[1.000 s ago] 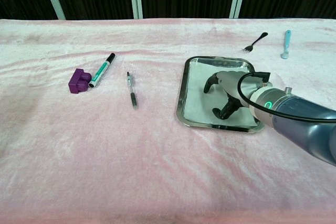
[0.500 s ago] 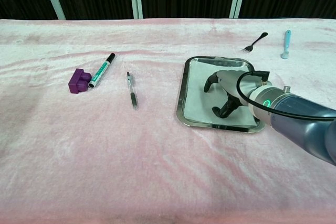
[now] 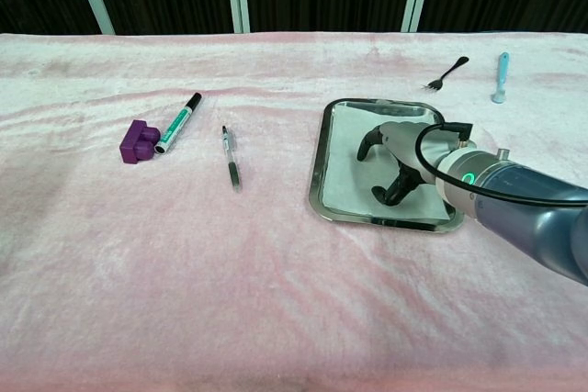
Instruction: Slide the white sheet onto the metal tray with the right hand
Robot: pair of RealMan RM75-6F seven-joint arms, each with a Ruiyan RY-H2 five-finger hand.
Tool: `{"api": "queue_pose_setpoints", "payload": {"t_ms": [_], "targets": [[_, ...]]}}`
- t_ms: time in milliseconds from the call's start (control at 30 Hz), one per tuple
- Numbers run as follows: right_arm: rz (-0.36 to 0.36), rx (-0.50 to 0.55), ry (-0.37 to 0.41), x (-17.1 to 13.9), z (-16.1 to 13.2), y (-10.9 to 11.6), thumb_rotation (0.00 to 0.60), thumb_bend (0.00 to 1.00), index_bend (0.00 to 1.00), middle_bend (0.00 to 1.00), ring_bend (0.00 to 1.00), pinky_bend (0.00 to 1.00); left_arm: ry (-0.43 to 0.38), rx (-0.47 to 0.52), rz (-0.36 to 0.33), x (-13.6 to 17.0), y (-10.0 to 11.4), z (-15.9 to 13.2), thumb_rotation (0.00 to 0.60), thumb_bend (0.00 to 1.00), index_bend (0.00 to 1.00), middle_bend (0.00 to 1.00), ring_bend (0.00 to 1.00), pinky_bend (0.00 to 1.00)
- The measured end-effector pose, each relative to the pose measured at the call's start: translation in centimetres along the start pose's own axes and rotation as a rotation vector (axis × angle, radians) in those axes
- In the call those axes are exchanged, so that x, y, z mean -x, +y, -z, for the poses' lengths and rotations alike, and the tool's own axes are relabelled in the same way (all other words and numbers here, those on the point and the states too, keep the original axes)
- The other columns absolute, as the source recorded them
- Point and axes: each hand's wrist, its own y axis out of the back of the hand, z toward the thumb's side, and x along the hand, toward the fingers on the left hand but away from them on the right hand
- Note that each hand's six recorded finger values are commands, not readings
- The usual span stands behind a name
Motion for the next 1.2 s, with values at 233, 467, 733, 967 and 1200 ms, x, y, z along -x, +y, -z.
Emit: {"api": "queue_pose_setpoints", "payload": {"t_ms": [233,467,733,967,1200], "targets": [[0.01,0.007,0.002,-0.1,0.0,0.2,0.6,0.37,0.26,0.09,0.1,0.17,0.0,0.0,-0.001,-0.1,0.1,-0.2,0.6,0.41,0.12,0.03,0.0,0.0],[0.053,0.02,0.018,-0.5,0.2,1.6,0.6,0.37,0.26,0.09,0.1,0.17,0.002,-0.003,-0.002,0.0,0.0,0.0,0.6,0.4,0.12,0.03,0.0,0.0],[0.099,0.003,0.054,-2.1,0.6,3.5,0.6,0.37,0.26,0.09,0.1,0.17,0.001,-0.003,-0.005,0.0,0.0,0.0,0.6,0.41,0.12,0.03,0.0,0.0],[0.186,-0.043,0.089,-5.2,2.9,6.3,0.6,0.31,0.24,0.07,0.09,0.17,-0.003,-0.004,-0.01,0.0,0.1,0.0,0.6,0.41,0.12,0.03,0.0,0.0],[0.265,-0.043,0.058,-8.8,8.8,9.4,0.6,0.29,0.22,0.06,0.08,0.17,-0.004,0.001,-0.017,0.1,0.2,-0.1,0.6,0.41,0.12,0.03,0.0,0.0]]}}
